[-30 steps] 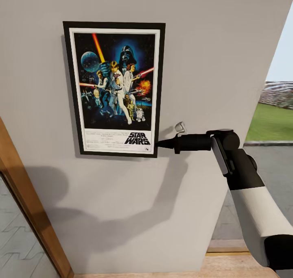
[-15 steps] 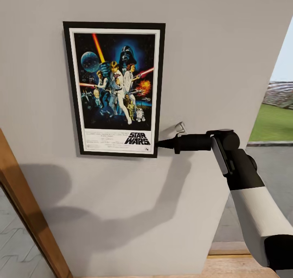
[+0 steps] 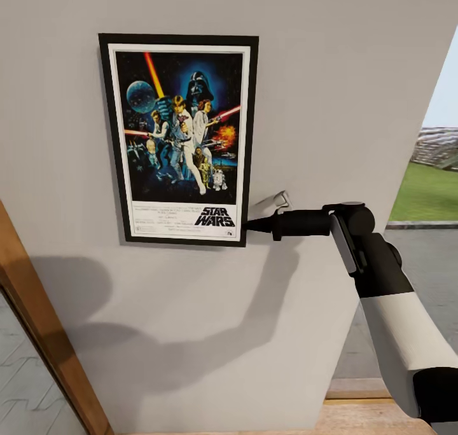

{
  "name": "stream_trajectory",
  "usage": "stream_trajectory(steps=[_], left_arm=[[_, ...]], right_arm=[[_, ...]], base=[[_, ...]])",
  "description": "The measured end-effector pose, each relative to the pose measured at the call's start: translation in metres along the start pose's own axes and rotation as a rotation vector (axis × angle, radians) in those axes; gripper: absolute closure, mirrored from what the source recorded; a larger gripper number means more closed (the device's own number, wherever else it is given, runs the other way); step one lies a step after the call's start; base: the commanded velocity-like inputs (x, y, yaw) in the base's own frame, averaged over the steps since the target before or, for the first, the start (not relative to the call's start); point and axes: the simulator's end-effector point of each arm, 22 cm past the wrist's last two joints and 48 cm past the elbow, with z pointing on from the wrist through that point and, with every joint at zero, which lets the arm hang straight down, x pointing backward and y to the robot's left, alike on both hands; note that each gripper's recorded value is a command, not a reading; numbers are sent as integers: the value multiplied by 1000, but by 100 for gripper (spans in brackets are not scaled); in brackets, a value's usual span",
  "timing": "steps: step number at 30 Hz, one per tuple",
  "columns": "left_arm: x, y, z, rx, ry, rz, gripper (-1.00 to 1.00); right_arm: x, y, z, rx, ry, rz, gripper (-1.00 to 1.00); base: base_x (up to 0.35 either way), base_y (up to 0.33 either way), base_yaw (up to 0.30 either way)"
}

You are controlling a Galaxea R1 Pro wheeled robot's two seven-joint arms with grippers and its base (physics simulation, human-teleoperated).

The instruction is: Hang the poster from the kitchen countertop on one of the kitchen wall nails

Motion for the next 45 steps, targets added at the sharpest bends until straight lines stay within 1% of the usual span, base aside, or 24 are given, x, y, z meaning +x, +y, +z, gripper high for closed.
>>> stream_trajectory(steps=[16, 18, 19, 21, 23, 24, 26, 27, 28, 42, 45], left_arm=[[0, 0, 0, 0, 0, 0, -100], [5, 3, -6, -5, 11, 1, -100], [8, 5, -2, -10, 22, 0, -100], [8, 5, -8, -8, 17, 1, -100], [8, 5, -9, -8, 16, 1, -100], [8, 5, -8, -10, 20, 1, -100], [8, 6, -9, -9, 19, 1, -100], [8, 6, -9, -9, 19, 1, -100], [8, 5, -10, -9, 17, 1, -100], [8, 5, -10, -9, 18, 1, -100], [8, 5, -10, -9, 18, 1, -100]], right_arm=[[0, 0, 0, 0, 0, 0, 100], [0, 0, 0, 0, 0, 1, 100], [-8, -19, -4, -4, -2, -87, 100], [-6, -9, -7, -12, -1, -92, 100], [-4, -2, -10, -31, -1, -106, 100], [-4, -3, -8, -6, -17, -114, 100], [-4, 0, -9, -11, -5, -104, 100], [-4, 1, -9, -14, -8, -103, -100], [-5, 8, -2, -19, -14, -19, -100], [-5, 8, -1, -18, -12, -14, -100], [-4, 10, -1, -32, -11, 5, -100]], base=[[1, 0, 0], [130, 0, 0], [206, 0, 0], [191, 0, 0], [104, 0, 0], [65, 0, 0], [30, 0, 0], [17, 0, 0], [11, 0, 0], [2, -1, 0], [0, -122, 0]])
